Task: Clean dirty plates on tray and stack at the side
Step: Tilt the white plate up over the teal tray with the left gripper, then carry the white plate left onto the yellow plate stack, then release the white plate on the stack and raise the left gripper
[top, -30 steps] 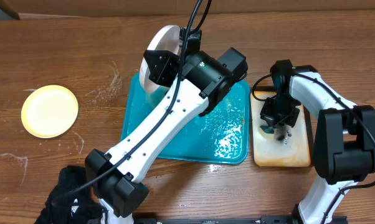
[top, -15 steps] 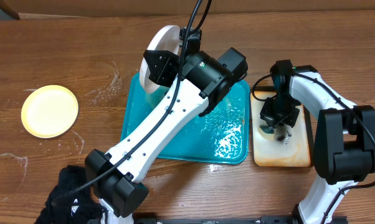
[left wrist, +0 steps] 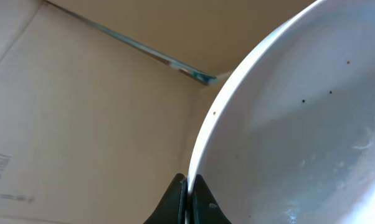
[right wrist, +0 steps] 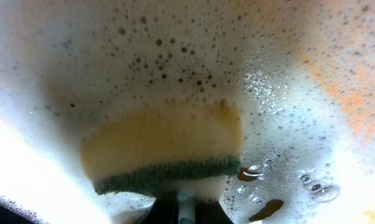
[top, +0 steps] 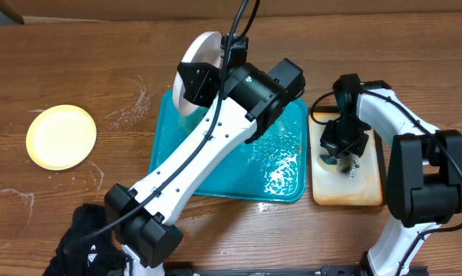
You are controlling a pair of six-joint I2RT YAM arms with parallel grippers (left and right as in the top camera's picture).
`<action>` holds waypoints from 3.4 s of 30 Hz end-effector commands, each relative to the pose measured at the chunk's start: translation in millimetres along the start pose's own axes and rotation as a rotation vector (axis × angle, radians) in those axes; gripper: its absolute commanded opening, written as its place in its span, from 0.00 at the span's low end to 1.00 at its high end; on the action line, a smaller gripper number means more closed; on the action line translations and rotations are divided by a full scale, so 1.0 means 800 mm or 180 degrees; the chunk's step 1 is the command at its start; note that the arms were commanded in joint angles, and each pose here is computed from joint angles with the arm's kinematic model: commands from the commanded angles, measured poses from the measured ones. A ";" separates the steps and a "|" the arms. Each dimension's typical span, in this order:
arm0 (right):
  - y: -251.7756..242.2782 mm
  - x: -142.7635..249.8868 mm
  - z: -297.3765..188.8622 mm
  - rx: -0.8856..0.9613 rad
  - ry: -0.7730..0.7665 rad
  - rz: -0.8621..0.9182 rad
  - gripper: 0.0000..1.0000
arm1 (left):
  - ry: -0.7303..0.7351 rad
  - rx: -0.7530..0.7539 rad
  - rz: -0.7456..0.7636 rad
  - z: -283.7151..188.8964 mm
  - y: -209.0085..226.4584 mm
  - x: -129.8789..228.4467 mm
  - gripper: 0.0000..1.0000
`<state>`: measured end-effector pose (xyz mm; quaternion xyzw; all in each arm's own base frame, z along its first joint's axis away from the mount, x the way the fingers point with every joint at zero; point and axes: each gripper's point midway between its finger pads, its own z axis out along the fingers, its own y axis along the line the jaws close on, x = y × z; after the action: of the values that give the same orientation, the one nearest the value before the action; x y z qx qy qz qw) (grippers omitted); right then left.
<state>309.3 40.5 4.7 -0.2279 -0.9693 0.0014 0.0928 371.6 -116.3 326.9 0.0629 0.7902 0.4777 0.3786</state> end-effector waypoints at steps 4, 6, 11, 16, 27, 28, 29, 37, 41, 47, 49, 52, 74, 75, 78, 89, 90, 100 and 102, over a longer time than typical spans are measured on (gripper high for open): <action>0.004 0.018 0.017 -0.0069 0.0215 -0.0016 0.04 | 0.0990 0.0997 -0.0697 0.011 -0.054 0.051 0.04; 0.004 0.018 0.017 -0.0069 0.0215 -0.0016 0.04 | 0.1335 0.1184 -0.0938 0.022 -0.063 0.065 0.04; 0.003 0.018 0.017 -0.0066 0.0221 -0.0016 0.04 | 0.1964 0.1848 -0.1249 0.053 -0.086 0.080 0.05; 0.003 0.019 0.017 -0.0061 0.0228 -0.0018 0.04 | 0.2150 0.2646 -0.1652 0.086 -0.096 0.064 0.05; 0.001 0.023 0.016 -0.0039 0.0265 -0.0024 0.04 | 0.2640 0.2866 -0.2343 0.201 -0.054 0.134 0.05; 0.000 0.023 0.016 -0.0034 0.0271 -0.0023 0.04 | 0.2689 0.2943 -0.2417 0.209 -0.056 0.142 0.05; 0.000 0.024 0.016 -0.0031 0.0276 -0.0022 0.04 | 0.2736 0.3001 -0.2500 0.217 -0.058 0.152 0.05; -0.001 0.025 0.016 -0.0026 0.0286 -0.0020 0.04 | 0.3107 0.3093 -0.3304 0.272 -0.069 0.270 0.04; -0.002 0.026 0.016 -0.0013 0.0305 -0.0018 0.04 | 0.3096 0.2927 -0.3744 0.287 -0.047 0.329 0.04; -0.004 0.029 0.016 0.0006 0.0335 -0.0015 0.04 | 0.3023 0.2404 -0.4436 0.313 0.013 0.405 0.04; -0.004 0.029 0.016 0.0006 0.0336 -0.0016 0.04 | 0.3054 0.2198 -0.4688 0.322 0.029 0.431 0.05; -0.004 0.030 0.016 0.0012 0.0344 -0.0014 0.04 | 0.3015 0.2020 -0.4843 0.331 0.042 0.456 0.04; -0.009 0.038 0.015 0.0062 0.0426 -0.0028 0.04 | 0.3549 0.1528 -0.4806 0.370 -0.028 0.520 0.08; -0.009 0.038 0.015 0.0063 0.0427 -0.0030 0.04 | 0.3518 0.1516 -0.4805 0.373 -0.026 0.520 0.15; -0.010 0.039 0.014 0.0069 0.0434 -0.0030 0.04 | 0.3413 0.1536 -0.4749 0.379 -0.020 0.516 0.29; -0.009 0.039 0.014 0.0067 0.0431 -0.0031 0.04 | 0.3283 0.1689 -0.4636 0.382 -0.011 0.494 0.64; -0.009 0.039 0.014 0.0066 0.0433 -0.0031 0.04 | 0.3227 0.1728 -0.4606 0.384 -0.006 0.486 0.73; -0.007 0.034 0.015 0.0040 0.0380 -0.0046 0.04 | 0.2447 0.1741 -0.4407 0.365 0.106 0.362 0.83; -0.007 0.031 0.015 0.0046 0.0343 -0.0050 0.04 | 0.2288 0.1690 -0.4343 0.349 0.127 0.338 0.82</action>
<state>289.1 46.2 6.0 -0.2232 -0.9653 -0.0085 0.1352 331.9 264.4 133.7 -0.5329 0.8116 -0.0946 0.2198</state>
